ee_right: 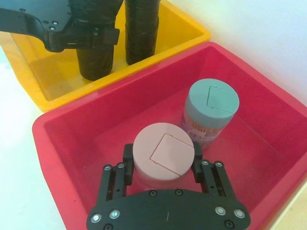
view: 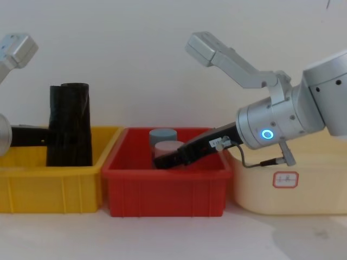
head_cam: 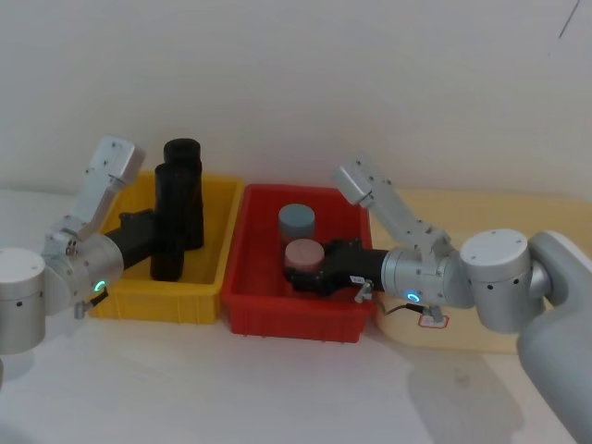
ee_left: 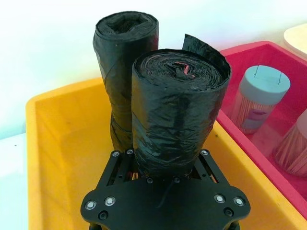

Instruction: Pick up the garbage bag with the one hand and transfer it to the other hand.

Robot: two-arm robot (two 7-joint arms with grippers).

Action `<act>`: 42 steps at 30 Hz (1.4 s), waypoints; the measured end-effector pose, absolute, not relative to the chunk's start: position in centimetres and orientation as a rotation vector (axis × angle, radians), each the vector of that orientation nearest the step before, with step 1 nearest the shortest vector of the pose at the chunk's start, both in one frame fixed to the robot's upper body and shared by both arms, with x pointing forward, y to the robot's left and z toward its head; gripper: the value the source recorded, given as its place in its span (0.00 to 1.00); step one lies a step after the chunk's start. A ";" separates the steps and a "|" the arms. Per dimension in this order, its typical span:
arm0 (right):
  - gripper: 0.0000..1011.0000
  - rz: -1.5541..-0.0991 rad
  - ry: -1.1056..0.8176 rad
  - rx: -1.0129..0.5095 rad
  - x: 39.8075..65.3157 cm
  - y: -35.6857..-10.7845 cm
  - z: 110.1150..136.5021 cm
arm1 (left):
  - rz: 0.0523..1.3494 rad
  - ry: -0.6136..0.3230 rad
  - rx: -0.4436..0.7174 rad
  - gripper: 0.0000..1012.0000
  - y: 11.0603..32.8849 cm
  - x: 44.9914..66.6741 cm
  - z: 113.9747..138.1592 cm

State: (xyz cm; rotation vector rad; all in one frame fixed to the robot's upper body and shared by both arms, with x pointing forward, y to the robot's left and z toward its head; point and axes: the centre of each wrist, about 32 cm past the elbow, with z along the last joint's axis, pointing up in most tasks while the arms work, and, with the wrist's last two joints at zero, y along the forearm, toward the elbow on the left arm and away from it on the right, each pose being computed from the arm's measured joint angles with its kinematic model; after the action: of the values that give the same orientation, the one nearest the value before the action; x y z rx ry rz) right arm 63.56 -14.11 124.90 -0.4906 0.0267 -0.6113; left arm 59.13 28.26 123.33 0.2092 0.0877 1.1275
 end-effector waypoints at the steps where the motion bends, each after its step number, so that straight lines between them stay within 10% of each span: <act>1: 0.66 -0.612 0.023 -0.488 63.5 -14.1 124.9 | 1.127 0.086 0.208 0.40 28.3 59.1 123.4; 42: 0.66 -0.873 -0.286 -0.220 55.1 -18.2 130.9 | 0.881 -0.209 -0.041 0.40 29.8 58.7 134.3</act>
State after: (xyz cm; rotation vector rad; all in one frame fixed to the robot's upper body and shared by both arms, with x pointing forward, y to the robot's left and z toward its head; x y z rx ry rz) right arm 55.11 -18.23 130.88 -0.2197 -0.2859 -0.8731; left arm 58.67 29.78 134.29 -0.0415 -0.2095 0.8809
